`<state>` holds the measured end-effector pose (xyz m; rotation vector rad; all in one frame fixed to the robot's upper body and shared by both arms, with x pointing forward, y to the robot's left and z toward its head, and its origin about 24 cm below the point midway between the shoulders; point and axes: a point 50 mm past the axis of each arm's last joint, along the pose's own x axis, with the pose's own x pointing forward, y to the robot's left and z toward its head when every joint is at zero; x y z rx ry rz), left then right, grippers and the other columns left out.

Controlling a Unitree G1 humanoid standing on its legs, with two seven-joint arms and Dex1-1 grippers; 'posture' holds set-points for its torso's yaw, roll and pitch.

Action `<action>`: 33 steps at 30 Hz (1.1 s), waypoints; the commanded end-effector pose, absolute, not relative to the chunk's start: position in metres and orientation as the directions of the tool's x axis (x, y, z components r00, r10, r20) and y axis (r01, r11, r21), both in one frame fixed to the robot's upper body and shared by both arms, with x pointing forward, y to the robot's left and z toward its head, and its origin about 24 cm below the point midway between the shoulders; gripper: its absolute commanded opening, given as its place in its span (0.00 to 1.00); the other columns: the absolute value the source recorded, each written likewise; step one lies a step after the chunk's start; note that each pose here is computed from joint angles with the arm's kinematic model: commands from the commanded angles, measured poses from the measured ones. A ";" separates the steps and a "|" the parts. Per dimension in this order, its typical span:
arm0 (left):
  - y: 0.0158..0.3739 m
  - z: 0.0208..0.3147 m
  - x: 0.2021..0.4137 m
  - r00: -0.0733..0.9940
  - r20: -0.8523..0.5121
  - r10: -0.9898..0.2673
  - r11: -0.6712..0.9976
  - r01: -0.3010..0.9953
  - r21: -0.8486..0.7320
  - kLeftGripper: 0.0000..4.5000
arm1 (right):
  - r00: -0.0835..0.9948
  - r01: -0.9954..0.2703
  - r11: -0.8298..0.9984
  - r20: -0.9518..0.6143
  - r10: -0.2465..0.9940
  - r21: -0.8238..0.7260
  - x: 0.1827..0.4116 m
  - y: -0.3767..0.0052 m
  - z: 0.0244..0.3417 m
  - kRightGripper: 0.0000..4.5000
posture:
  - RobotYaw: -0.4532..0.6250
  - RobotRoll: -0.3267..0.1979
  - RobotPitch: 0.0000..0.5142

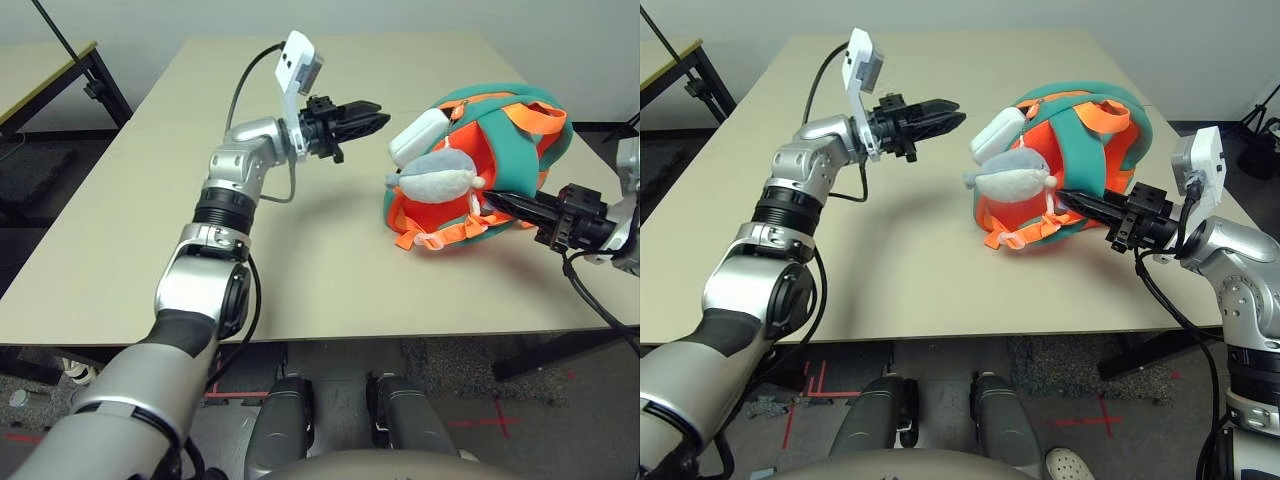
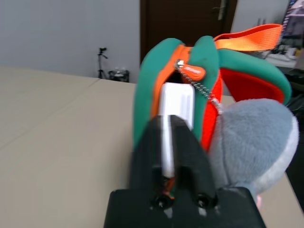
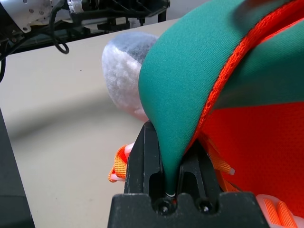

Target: Put the pencil case into the backpack and zip it.

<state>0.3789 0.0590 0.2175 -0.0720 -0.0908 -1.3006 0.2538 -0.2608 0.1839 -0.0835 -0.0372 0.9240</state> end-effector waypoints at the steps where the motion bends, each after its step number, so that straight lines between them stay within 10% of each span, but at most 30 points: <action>1: 0.050 0.203 0.378 0.247 0.072 -0.966 0.246 0.969 -0.021 0.00 | 0.592 -0.802 0.589 -0.002 0.806 -0.099 0.250 -0.258 0.185 0.00 | 0.42 0.62 0.15; 24: 0.002 0.135 0.368 0.317 -0.043 -0.947 0.320 0.942 -0.097 0.00 | 0.588 -0.803 0.586 0.017 0.809 -0.107 0.256 -0.249 0.185 0.00 | 0.41 0.62 0.14; 33: 0.061 0.152 0.372 0.322 0.022 -0.947 0.316 0.939 -0.135 0.04 | 0.593 -0.802 0.586 -0.034 0.804 -0.117 0.254 -0.255 0.183 0.00 | 0.43 0.62 0.16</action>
